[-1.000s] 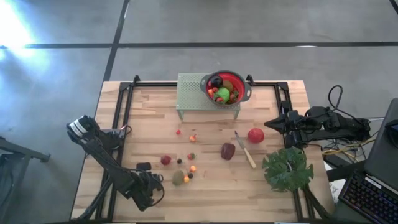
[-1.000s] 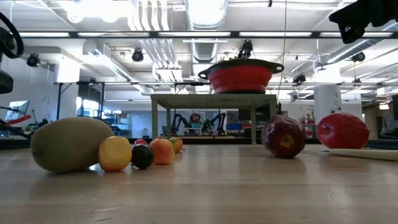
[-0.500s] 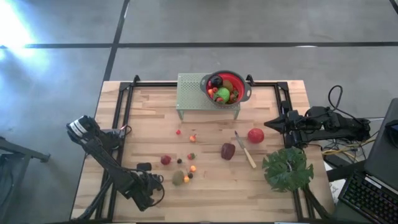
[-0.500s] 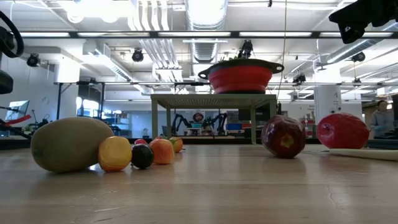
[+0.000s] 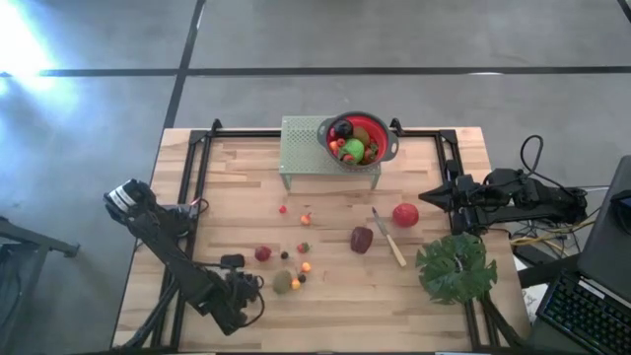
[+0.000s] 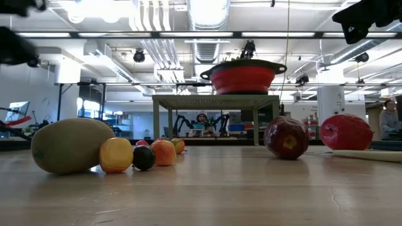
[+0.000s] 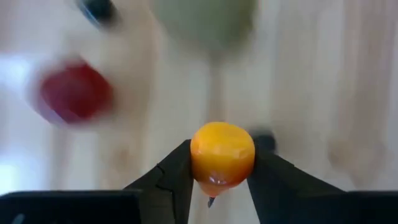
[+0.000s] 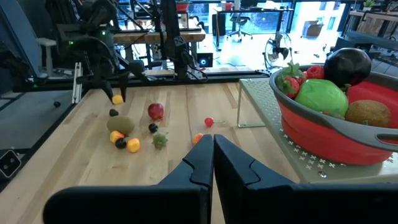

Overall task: Pick & Place Fruit
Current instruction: Put the orange peach into the black strainer bowl on the shelf

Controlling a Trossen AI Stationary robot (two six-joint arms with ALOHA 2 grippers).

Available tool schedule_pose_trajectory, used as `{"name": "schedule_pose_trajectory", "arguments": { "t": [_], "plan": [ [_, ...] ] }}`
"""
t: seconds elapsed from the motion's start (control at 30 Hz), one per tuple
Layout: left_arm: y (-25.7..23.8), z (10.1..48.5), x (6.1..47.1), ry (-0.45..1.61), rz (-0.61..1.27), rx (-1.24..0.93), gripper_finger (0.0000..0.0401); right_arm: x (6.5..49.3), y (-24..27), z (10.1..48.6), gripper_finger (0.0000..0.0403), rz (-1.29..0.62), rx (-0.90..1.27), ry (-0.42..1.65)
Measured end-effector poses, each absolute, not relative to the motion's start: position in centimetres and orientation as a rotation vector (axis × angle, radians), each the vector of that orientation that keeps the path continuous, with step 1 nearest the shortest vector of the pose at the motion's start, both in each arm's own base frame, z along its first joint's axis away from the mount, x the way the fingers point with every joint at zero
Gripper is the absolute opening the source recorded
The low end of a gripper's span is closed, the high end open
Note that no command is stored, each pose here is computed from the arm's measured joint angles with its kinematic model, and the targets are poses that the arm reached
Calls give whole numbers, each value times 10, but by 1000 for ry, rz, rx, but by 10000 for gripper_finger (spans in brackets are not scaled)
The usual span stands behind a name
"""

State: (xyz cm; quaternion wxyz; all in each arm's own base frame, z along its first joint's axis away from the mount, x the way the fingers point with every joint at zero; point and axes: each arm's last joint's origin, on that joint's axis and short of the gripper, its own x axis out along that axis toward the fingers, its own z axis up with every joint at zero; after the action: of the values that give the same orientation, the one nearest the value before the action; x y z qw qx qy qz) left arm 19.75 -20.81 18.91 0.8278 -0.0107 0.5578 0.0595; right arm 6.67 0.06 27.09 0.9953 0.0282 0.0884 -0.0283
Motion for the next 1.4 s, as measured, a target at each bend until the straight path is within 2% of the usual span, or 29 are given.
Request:
{"name": "schedule_pose_trajectory", "arguments": {
  "t": [0.2,0.4,0.57,0.73,0.87,1.17,1.4],
  "plan": [
    [-198,204,225,897,248,112,148,67,1,271,8,-57,57,177],
    [-187,221,263,642,250,349,138,67,1,271,8,-57,57,177],
    [-171,243,298,433,303,442,134,67,1,271,8,-57,57,177],
    [-134,269,328,249,433,395,139,67,1,271,8,-57,57,177],
    [-97,281,346,154,443,339,141,67,1,271,8,-57,57,177],
    [-16,299,367,74,423,213,142,67,1,271,8,-57,56,177],
    [28,318,372,16,439,176,142,67,1,271,8,-57,56,177]
  ]
}}
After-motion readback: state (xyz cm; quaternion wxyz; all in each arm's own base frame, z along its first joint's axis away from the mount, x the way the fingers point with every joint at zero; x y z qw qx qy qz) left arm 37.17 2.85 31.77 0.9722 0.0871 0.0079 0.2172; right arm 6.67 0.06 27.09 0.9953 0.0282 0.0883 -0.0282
